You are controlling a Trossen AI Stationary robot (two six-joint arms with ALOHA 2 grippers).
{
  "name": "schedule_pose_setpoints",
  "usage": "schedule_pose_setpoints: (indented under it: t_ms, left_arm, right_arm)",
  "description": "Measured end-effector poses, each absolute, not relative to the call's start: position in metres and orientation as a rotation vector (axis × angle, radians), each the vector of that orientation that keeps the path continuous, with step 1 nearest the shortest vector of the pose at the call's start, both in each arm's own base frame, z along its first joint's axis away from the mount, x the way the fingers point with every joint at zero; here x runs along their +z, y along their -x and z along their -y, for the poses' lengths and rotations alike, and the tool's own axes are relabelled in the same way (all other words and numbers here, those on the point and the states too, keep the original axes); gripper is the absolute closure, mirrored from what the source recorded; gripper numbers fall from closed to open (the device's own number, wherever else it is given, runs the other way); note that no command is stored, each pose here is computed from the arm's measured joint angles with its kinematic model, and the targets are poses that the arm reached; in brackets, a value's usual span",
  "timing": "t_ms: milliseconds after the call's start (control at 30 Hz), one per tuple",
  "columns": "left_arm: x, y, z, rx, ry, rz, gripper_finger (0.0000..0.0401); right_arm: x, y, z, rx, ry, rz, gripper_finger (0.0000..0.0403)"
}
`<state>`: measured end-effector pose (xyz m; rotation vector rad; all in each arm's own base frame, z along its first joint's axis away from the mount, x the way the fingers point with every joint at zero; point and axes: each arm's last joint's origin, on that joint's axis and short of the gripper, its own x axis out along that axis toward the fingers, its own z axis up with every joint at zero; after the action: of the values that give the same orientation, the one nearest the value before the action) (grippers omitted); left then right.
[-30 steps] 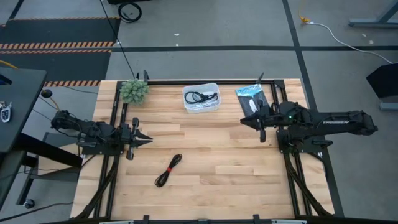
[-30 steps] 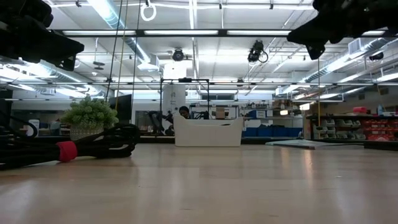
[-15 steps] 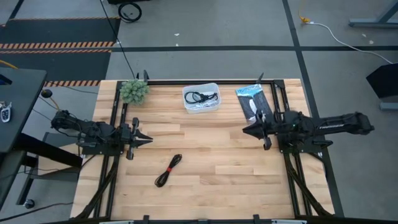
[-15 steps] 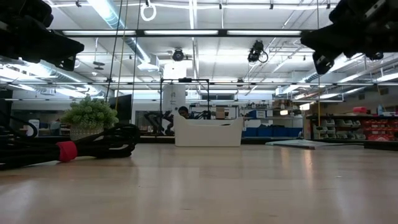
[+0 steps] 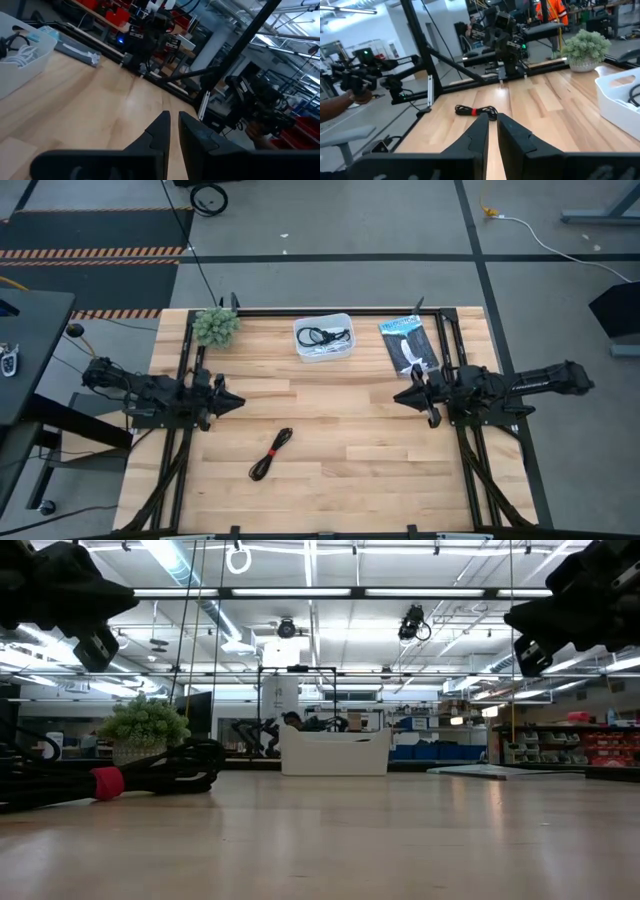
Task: Pick and place USB-C Cables
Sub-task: Put the black charger cable into the white bin
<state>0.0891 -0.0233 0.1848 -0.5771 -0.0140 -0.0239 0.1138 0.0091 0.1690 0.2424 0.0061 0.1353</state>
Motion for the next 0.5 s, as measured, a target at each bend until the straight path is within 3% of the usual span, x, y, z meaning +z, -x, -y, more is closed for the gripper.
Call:
schedule_pose_setpoints:
  t_ms: [500]
  left_arm:
    - [0.1845, -0.0891, 0.0222, 0.016, 0.547, 0.022, 0.0358]
  right_arm:
    - [0.1706, -0.1133, -0.0114, 0.148, -0.166, 0.015, 0.0357]
